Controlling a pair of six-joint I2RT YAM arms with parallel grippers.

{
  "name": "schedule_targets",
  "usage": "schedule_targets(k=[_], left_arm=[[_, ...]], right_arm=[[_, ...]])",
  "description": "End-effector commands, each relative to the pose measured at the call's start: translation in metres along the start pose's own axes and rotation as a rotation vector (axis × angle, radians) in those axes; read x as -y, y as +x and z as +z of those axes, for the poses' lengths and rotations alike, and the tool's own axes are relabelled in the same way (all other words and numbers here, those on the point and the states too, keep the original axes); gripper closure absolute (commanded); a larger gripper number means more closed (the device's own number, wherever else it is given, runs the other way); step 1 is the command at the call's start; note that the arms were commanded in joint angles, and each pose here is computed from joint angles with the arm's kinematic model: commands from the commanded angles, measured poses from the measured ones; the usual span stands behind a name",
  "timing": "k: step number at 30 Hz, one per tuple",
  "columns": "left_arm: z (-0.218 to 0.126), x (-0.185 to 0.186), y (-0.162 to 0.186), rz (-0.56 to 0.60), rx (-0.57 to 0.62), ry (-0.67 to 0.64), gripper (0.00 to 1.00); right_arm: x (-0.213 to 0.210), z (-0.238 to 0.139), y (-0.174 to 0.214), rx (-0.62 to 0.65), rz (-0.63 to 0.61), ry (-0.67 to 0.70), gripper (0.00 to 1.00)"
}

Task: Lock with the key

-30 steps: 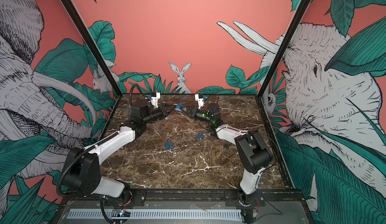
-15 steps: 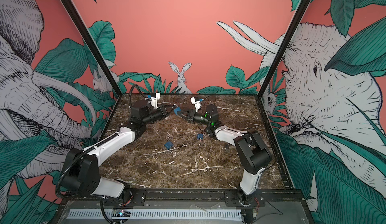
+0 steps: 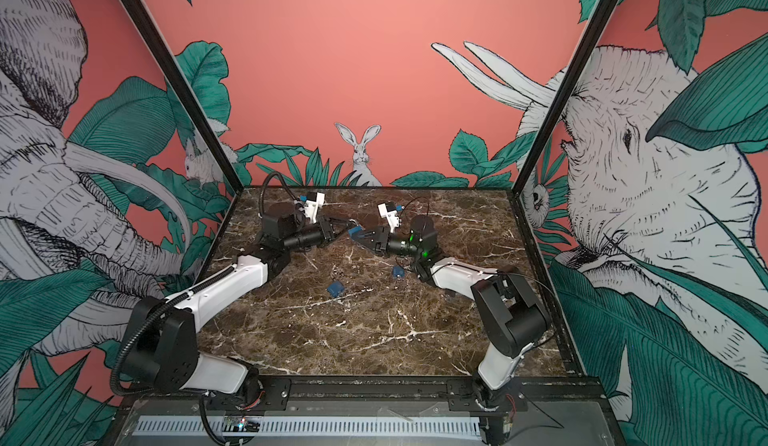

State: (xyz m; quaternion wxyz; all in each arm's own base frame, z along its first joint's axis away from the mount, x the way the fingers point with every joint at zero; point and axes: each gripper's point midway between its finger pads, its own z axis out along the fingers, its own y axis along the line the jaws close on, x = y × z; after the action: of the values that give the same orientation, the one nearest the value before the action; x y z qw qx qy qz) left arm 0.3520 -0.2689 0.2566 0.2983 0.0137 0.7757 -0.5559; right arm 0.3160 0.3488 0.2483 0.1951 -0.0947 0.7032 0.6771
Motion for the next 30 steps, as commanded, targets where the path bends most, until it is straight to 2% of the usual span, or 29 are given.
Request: schedule_targets(k=[1, 4, 5, 11, 20, 30], left_arm=[[0.001, -0.002, 0.002, -0.009, -0.015, -0.008, 1.00], [0.001, -0.003, -0.003, -0.023, 0.001, -0.012, 1.00], [0.001, -0.004, -0.005, -0.029, 0.009, -0.014, 1.00], [-0.007, -0.002, -0.015, -0.059, 0.075, -0.016, 1.00], [-0.007, 0.001, -0.015, -0.093, 0.083, 0.012, 1.00], [-0.008, 0.001, -0.012, -0.102, 0.078, 0.019, 1.00]], right_arm=[[-0.033, -0.003, 0.003, 0.001, -0.147, -0.054, 0.52], [-0.016, -0.005, 0.007, 0.010, -0.134, 0.001, 0.50], [-0.023, -0.009, 0.006, 0.023, -0.152, 0.002, 0.49], [-0.004, -0.018, 0.011, 0.069, -0.137, 0.074, 0.48], [0.006, -0.019, 0.011, 0.116, -0.104, 0.062, 0.50], [0.016, -0.003, 0.003, 0.120, -0.080, 0.059, 0.54]])
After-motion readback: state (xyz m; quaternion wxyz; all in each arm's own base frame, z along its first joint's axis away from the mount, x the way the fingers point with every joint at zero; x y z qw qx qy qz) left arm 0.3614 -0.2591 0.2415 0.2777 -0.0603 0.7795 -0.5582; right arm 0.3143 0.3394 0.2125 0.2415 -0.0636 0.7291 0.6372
